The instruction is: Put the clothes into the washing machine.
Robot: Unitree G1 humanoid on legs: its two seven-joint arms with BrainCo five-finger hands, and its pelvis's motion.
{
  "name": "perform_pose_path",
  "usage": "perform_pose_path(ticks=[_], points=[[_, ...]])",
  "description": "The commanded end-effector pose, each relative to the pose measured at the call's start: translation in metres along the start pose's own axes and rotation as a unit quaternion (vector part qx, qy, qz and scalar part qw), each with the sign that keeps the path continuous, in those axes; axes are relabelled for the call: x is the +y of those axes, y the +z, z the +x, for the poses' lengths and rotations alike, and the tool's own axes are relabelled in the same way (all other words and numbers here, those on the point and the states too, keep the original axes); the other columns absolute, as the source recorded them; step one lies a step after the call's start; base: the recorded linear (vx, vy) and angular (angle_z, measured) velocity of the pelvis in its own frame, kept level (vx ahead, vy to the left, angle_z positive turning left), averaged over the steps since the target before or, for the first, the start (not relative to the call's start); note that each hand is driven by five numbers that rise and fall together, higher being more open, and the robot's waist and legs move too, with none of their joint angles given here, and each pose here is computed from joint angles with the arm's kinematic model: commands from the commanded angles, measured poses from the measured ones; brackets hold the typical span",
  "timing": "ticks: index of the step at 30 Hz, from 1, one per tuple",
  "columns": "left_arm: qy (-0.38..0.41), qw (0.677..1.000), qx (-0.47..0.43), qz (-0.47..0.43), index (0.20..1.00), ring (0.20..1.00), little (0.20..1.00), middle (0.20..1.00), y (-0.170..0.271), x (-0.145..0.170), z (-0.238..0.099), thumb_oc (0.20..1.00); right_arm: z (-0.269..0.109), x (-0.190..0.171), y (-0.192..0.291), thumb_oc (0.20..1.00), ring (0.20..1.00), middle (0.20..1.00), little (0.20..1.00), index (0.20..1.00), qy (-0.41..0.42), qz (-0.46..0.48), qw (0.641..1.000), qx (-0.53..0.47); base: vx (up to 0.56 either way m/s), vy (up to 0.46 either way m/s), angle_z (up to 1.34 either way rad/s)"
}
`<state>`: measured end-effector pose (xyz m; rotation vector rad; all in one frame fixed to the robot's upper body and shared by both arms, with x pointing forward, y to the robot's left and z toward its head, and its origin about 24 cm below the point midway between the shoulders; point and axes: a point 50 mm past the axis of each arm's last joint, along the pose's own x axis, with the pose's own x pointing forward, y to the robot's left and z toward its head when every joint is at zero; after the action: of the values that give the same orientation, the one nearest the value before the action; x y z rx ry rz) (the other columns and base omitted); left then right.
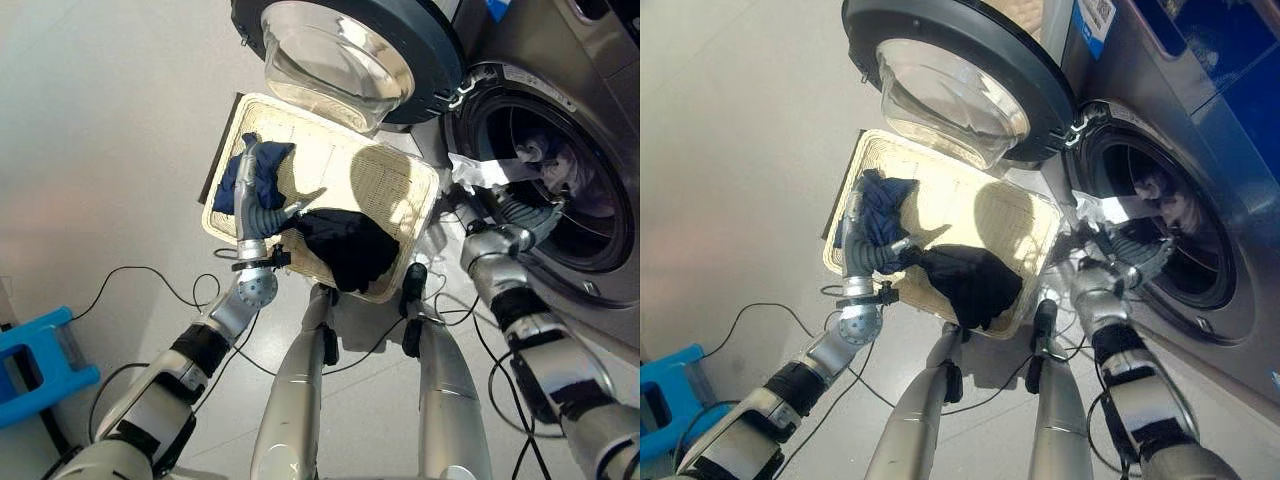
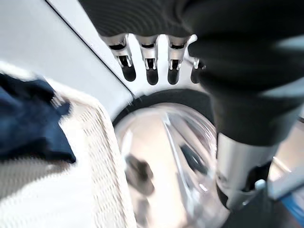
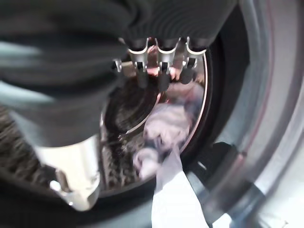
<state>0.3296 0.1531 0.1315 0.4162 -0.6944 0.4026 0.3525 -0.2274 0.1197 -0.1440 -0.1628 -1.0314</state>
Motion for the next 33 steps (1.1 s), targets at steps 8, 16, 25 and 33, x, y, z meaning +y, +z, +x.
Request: perform_pose_path(ticks=[8, 16, 25, 33], points=[[0.075, 0.968, 0.075, 0.226, 1.0, 1.0, 1.0, 1.0, -0.047, 0.038, 0.017, 1.0, -0.044, 0.0, -0.017, 1.0, 1.0, 1.0, 1.0, 1.0, 0.113, 0.001, 0.992, -0.058, 0.01, 0.048, -0.09], [0.058, 0.95, 0.15, 0.268, 1.0, 1.0, 1.0, 1.0, -0.062, 0.051, 0.037, 1.0, -0.047, 0.007, -0.01, 1.0, 1.0, 1.0, 1.0, 1.0, 0.136, 0.005, 0.988, -0.075, 0.0, 0.014, -0.08], [0.128, 0.916, 0.276, 0.262, 1.0, 1.0, 1.0, 1.0, -0.074, 0.068, 0.056, 1.0, -0.045, 0.022, 0.012, 1.0, 1.0, 1.0, 1.0, 1.0, 0.145, 0.025, 0.985, -0.088, 0.0, -0.003, 0.01], [0.162, 0.877, 0.339, 0.3, 1.0, 1.0, 1.0, 1.0, -0.079, 0.081, 0.062, 1.0, -0.045, 0.025, 0.012, 1.0, 1.0, 1.0, 1.0, 1.0, 0.142, 0.034, 0.987, -0.07, -0.01, -0.023, 0.09]])
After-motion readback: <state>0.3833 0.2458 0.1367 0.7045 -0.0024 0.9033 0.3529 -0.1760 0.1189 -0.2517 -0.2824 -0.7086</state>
